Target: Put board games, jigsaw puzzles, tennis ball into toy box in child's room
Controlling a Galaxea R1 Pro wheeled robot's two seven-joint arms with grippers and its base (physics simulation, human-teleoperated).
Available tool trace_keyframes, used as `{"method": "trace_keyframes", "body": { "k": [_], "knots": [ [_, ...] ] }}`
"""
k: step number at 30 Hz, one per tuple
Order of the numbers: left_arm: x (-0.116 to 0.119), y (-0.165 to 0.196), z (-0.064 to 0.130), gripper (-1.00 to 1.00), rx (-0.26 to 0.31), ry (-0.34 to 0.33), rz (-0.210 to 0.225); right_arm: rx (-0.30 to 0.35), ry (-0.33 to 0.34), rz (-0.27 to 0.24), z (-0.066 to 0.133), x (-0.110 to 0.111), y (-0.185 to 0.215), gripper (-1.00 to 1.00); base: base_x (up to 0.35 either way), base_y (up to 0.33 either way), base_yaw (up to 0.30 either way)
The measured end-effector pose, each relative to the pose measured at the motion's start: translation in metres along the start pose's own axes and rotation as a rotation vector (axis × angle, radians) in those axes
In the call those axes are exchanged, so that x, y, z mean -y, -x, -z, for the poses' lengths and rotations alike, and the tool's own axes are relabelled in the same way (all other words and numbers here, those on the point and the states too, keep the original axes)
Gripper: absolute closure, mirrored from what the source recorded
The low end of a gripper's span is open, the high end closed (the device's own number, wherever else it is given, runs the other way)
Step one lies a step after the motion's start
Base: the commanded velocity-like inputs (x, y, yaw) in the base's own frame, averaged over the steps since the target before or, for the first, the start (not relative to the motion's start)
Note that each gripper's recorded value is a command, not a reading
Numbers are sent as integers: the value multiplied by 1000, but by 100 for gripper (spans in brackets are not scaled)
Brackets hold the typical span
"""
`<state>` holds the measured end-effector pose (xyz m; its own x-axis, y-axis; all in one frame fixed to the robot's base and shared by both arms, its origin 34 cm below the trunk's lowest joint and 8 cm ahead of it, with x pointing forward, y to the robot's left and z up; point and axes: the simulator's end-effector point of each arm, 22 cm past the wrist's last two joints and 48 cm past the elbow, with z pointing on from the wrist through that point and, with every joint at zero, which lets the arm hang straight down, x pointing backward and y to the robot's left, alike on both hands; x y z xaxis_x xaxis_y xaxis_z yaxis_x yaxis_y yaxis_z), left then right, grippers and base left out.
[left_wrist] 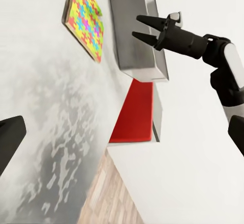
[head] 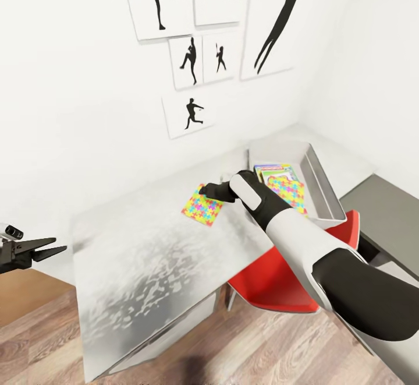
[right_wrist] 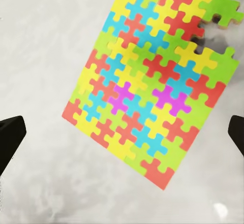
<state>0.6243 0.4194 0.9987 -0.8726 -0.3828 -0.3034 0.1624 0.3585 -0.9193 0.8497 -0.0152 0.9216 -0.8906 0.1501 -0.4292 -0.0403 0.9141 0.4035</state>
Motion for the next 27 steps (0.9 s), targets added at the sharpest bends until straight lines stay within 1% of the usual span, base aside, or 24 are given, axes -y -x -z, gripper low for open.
{"method": "trace_keyframes", "body": {
  "k": [7, 17, 27],
  "knots": [
    [-4, -2, -1, -100, -3, 4, 8, -3, 1, -2, -5, 2, -2, -100, 52, 29, 44],
    [-5, -2, -1, -100, -4, 4, 9, 0, 1, -1, -5, 2, -2, -100, 9, 3, 4],
    [-5, -2, -2, -100, -4, 3, 10, 10, -3, 3, -6, 2, 0, -100, 121, 59, 0]
  ]
}}
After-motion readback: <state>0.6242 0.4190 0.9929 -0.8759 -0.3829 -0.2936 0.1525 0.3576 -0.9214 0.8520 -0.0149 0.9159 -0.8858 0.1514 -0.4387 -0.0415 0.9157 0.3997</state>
